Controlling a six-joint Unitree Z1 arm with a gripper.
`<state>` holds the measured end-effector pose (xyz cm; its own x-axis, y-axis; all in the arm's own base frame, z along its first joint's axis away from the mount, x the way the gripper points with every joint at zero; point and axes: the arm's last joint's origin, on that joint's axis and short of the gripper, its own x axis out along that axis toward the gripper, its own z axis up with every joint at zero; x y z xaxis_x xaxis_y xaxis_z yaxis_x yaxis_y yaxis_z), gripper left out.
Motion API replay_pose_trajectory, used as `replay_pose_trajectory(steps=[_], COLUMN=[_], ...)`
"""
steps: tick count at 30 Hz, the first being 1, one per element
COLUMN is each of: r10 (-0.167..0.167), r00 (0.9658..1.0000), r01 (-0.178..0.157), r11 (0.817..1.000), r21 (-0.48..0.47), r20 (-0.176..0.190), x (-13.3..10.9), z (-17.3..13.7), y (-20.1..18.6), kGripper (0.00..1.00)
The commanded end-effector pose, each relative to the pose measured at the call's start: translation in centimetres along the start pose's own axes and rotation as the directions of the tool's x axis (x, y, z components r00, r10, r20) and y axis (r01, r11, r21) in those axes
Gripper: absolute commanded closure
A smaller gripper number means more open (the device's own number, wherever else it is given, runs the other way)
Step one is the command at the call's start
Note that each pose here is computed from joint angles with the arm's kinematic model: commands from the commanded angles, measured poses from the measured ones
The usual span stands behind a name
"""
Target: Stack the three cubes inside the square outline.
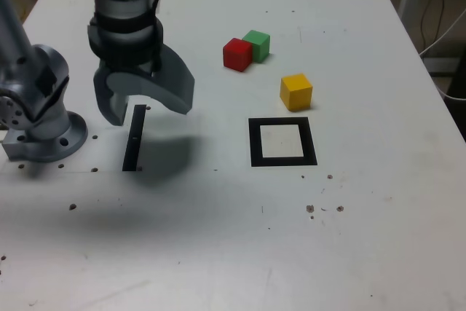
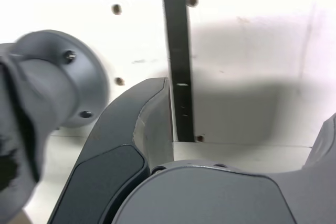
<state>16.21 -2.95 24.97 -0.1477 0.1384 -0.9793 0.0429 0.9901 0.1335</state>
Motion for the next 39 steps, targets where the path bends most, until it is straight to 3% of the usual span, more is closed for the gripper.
replay_pose_trajectory(steps=[1, 9, 20, 29, 39], r10=[0.017, 0.098, 0.061, 0.108, 0.083], r00=[0.9999, 0.9949, 0.9981, 0.9941, 0.9964], r01=[-0.017, -0.099, -0.061, -0.108, -0.077], r11=[1.0, 0.995, 0.99, 0.975, 0.959], r21=[0.0, 0.015, 0.128, 0.192, 0.271], r20=[0.004, 0.021, 0.007, 0.01, -0.013], x=[-0.2, -1.0, -1.0, -1.3, 0.8], z=[0.2, 1.1, 3.4, 4.7, 7.3], y=[0.3, 2.3, 5.9, 9.5, 12.5], kGripper=[0.0, 0.0, 0.01, 0.0, 0.01])
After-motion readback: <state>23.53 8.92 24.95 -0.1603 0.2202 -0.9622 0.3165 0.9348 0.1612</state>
